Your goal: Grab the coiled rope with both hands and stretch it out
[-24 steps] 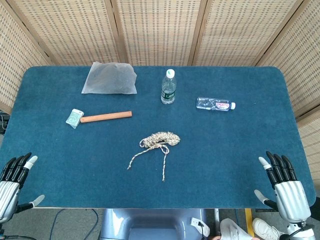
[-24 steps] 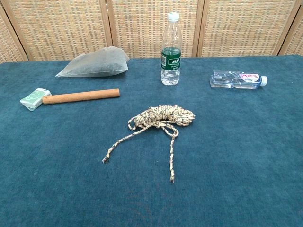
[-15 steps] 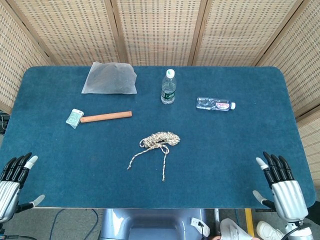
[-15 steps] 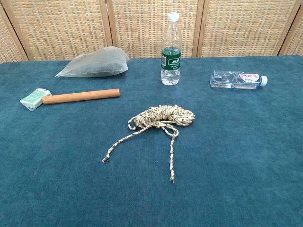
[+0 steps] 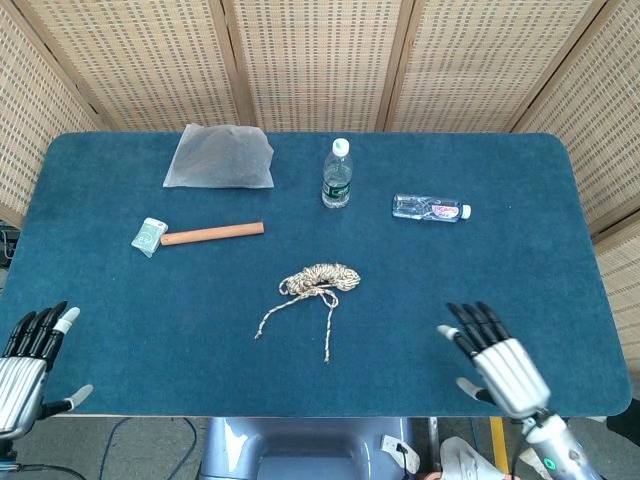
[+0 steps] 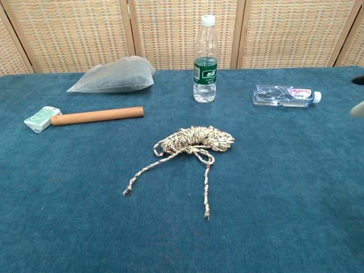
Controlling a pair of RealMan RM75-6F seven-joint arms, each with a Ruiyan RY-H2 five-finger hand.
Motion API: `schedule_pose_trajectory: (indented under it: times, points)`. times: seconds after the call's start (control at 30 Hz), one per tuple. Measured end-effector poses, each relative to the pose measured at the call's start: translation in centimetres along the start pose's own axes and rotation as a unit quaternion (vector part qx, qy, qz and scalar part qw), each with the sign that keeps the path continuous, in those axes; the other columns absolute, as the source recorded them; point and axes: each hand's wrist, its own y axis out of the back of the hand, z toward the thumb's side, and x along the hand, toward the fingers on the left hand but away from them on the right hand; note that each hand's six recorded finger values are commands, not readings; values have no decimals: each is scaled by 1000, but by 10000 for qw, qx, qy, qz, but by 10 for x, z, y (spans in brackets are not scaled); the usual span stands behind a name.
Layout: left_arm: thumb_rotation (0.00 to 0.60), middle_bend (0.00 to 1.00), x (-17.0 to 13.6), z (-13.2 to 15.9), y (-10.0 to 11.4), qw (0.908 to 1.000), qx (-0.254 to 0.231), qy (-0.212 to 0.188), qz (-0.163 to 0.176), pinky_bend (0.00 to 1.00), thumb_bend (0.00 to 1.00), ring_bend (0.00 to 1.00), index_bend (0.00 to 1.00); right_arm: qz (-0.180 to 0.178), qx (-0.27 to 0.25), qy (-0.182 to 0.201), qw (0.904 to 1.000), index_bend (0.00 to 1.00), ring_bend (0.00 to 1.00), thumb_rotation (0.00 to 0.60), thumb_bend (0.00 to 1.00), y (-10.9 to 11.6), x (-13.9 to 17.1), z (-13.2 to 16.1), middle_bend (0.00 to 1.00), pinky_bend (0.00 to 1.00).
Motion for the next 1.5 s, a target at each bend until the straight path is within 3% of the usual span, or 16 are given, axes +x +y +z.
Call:
schedule_pose_trajectory:
  times: [0.17, 0.3, 0.5, 0.7, 1.13, 1.5]
  points:
    - [600, 0, 8, 1, -6, 9999, 110, 79, -71, 0, 0, 0, 0, 248, 257, 973, 9946, 353, 0, 600, 73, -9, -47, 30, 0, 0]
    - [600, 0, 15, 2, -12, 9995, 211, 149, -159, 0, 0, 0, 0, 513, 459, 1664, 9836, 364, 0, 600, 165, -22, -85, 64, 0, 0]
    - [600, 0, 22, 4, -18, 9991, 286, 222, -233, 0, 0, 0, 0, 787, 563, 2241, 9697, 389, 0, 600, 171, -46, -126, 116, 0, 0]
    - [600, 0, 24, 5, -20, 9989, 316, 228, -248, 0, 0, 0, 0, 923, 748, 2412, 9632, 416, 0, 600, 228, -65, -141, 137, 0, 0]
    - [600, 0, 24, 5, -21, 9989, 306, 216, -288, 0, 0, 0, 0, 738, 1635, 2587, 9492, 433, 0, 600, 231, -91, -168, 154, 0, 0]
    - [600, 0, 25, 2, -21, 9988, 269, 249, -317, 0, 0, 0, 0, 892, 1875, 2487, 9461, 453, 0, 600, 233, -110, -179, 157, 0, 0]
